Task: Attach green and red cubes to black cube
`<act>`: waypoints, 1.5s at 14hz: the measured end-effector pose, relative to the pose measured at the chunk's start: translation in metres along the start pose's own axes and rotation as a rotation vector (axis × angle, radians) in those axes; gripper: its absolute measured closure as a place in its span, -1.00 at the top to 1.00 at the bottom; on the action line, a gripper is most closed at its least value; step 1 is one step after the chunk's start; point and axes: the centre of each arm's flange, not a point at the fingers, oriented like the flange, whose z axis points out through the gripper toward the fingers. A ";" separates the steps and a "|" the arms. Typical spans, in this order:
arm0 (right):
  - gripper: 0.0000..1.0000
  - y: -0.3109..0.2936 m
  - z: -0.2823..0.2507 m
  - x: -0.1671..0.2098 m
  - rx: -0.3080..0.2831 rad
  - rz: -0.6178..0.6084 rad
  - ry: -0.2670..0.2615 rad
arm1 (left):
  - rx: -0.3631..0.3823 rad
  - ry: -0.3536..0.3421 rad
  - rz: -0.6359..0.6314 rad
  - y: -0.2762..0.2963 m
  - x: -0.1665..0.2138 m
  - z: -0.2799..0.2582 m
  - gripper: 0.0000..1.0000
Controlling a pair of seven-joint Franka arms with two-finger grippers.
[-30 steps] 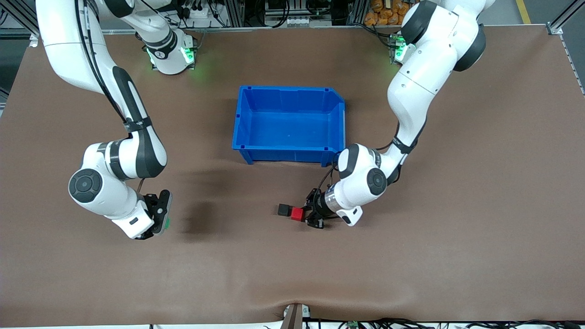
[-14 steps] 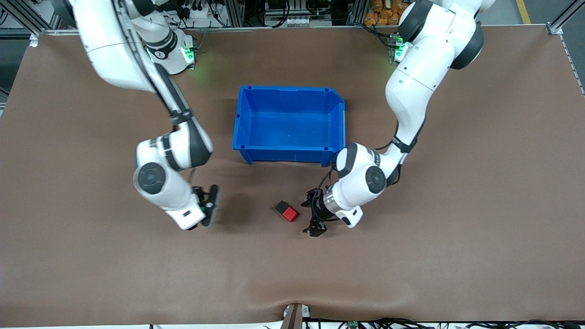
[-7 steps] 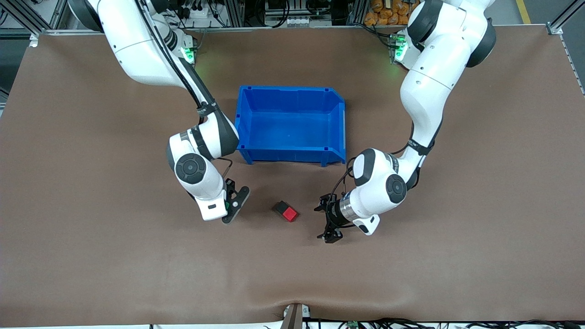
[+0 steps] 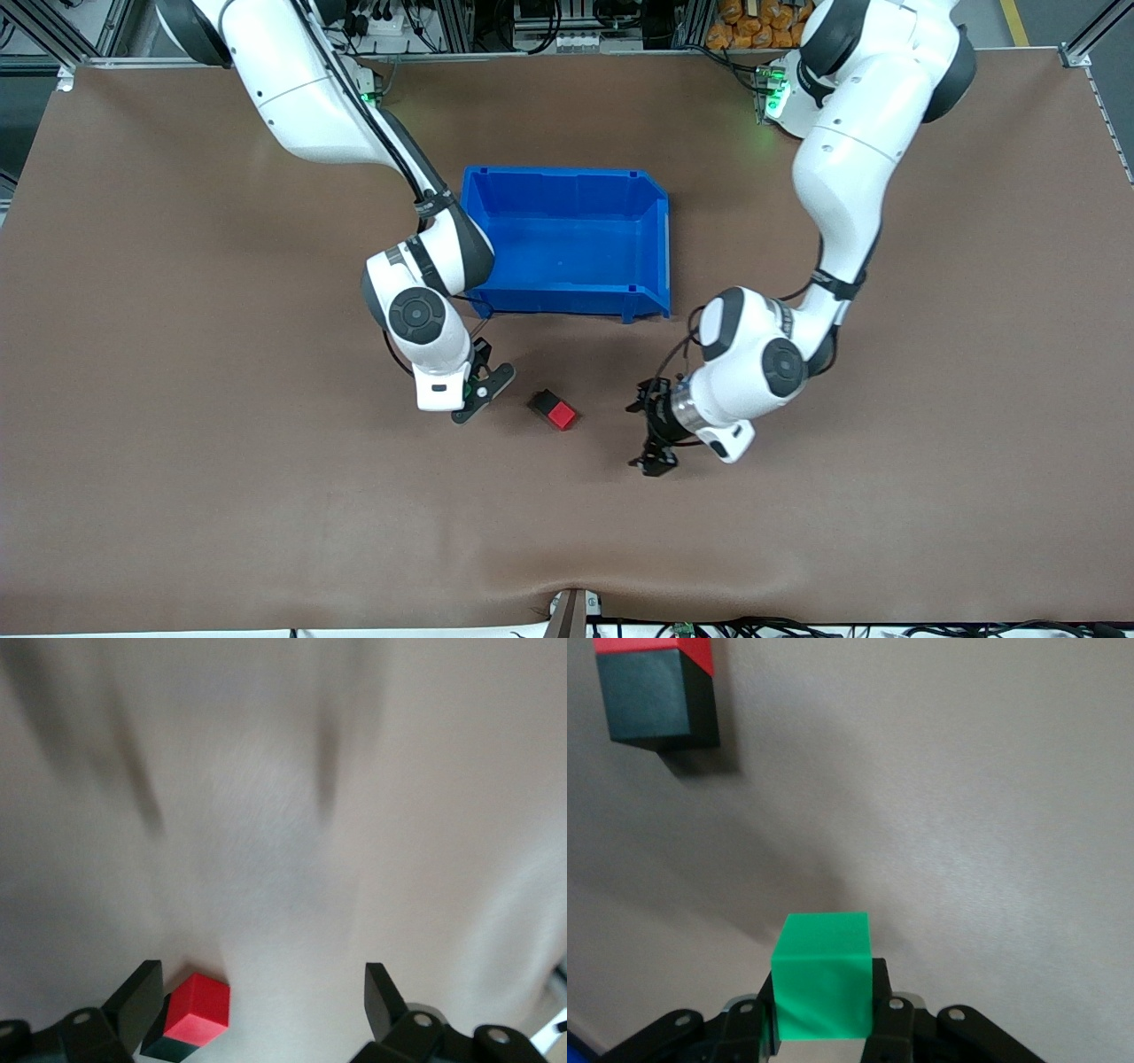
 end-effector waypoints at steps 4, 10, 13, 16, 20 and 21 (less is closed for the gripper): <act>-0.21 -0.028 0.003 0.016 0.000 0.060 0.013 | 0.032 0.030 0.043 0.006 0.006 -0.023 1.00; -0.21 -0.053 0.006 0.035 0.015 0.122 0.038 | 0.138 0.113 0.445 0.031 0.047 -0.154 1.00; -0.21 -0.065 0.010 0.042 0.017 0.160 0.043 | 0.172 0.123 0.614 0.034 0.067 -0.207 1.00; -0.21 -0.071 0.013 0.048 0.019 0.175 0.049 | 0.266 0.236 0.791 0.029 0.091 -0.263 1.00; -0.21 -0.074 0.018 0.056 0.022 0.189 0.060 | 0.310 0.280 0.947 0.016 0.112 -0.358 1.00; -0.21 -0.075 0.019 0.058 0.022 0.194 0.062 | 0.302 0.295 0.997 0.014 0.118 -0.382 1.00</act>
